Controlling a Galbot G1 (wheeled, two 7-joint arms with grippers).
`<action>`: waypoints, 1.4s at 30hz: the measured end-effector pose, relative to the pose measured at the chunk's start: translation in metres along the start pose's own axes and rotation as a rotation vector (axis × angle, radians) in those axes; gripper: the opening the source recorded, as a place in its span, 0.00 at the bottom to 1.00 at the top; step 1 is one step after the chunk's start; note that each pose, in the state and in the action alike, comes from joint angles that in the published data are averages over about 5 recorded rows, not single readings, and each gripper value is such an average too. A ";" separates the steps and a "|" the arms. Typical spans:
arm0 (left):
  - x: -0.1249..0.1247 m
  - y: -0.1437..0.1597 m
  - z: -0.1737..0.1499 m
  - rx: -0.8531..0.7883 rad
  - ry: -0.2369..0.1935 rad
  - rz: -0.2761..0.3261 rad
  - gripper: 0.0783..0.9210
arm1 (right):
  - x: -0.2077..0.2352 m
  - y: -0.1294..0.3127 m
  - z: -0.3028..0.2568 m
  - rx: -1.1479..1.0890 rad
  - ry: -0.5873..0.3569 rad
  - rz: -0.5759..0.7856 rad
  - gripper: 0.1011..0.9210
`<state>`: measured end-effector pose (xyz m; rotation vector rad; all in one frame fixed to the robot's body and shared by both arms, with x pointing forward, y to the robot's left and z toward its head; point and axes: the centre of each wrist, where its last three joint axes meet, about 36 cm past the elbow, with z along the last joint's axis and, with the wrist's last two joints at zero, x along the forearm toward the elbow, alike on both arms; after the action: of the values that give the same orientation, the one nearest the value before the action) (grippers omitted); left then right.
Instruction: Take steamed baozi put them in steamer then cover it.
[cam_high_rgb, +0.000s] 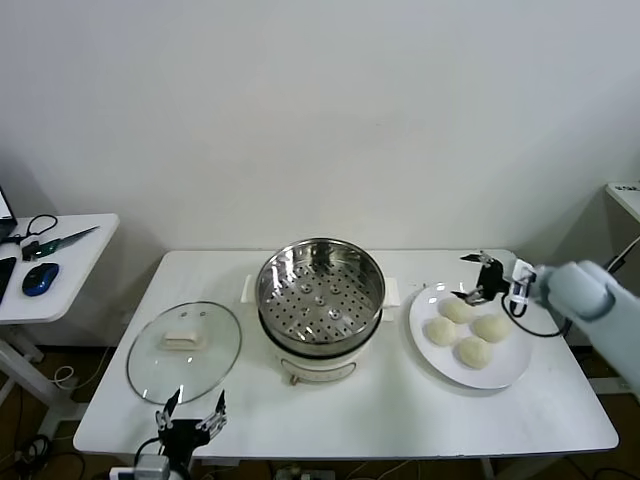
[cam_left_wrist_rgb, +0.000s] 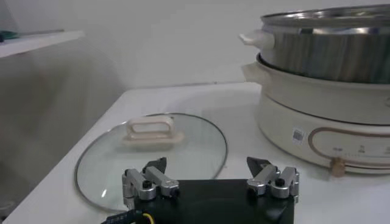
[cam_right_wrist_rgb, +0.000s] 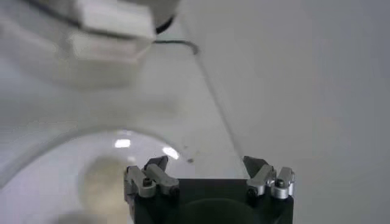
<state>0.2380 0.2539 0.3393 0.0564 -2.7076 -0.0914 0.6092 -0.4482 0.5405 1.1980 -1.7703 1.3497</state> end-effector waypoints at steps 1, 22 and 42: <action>0.000 0.000 0.001 0.000 0.000 -0.001 0.88 | 0.000 -0.006 0.001 0.016 0.018 -0.032 0.88; -0.002 0.000 0.010 0.006 -0.001 -0.021 0.88 | -0.087 -0.065 -0.004 0.067 0.187 -0.262 0.88; -0.002 -0.005 0.015 0.016 0.011 -0.024 0.88 | -0.132 -0.063 -0.011 0.032 0.217 -0.288 0.69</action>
<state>0.2334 0.2499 0.3247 0.0933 -2.6968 -0.0761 0.7196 -0.4029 0.4557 1.2196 -1.3725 1.2860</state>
